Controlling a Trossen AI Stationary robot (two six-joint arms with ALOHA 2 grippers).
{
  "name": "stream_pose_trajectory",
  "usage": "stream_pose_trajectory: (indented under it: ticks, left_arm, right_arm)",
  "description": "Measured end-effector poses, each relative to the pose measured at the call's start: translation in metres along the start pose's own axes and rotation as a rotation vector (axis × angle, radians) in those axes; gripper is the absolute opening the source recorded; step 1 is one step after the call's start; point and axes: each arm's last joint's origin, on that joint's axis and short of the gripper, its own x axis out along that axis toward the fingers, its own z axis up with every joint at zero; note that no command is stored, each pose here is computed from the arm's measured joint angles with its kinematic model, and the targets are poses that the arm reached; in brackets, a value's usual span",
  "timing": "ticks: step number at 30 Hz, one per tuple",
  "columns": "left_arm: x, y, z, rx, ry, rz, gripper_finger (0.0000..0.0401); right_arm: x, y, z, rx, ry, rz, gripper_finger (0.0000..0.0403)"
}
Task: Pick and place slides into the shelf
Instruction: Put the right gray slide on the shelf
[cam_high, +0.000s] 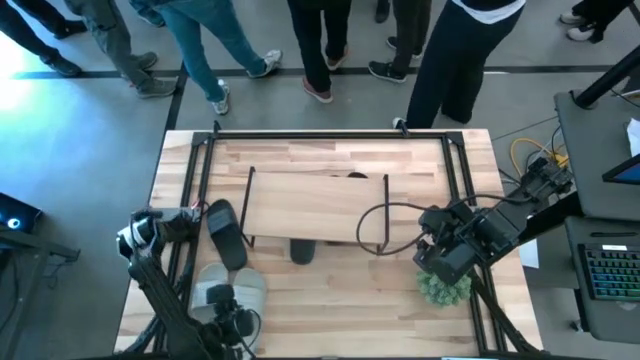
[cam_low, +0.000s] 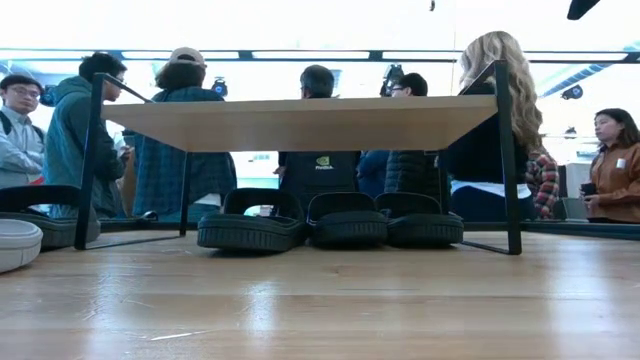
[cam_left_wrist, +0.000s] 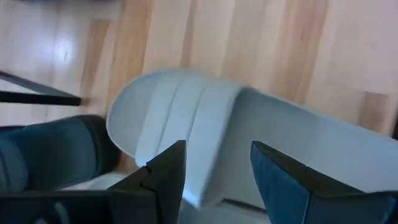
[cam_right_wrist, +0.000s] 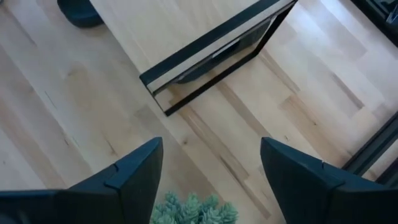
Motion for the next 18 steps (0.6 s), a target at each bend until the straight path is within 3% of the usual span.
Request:
stream_pose_trajectory:
  ticks: [18]
  left_arm:
    - [0.052,-0.014,-0.016,0.110,0.047,0.250,0.0166]
  right_arm:
    - [0.000,0.000,0.000,-0.015,-0.003,-0.005,0.0266]
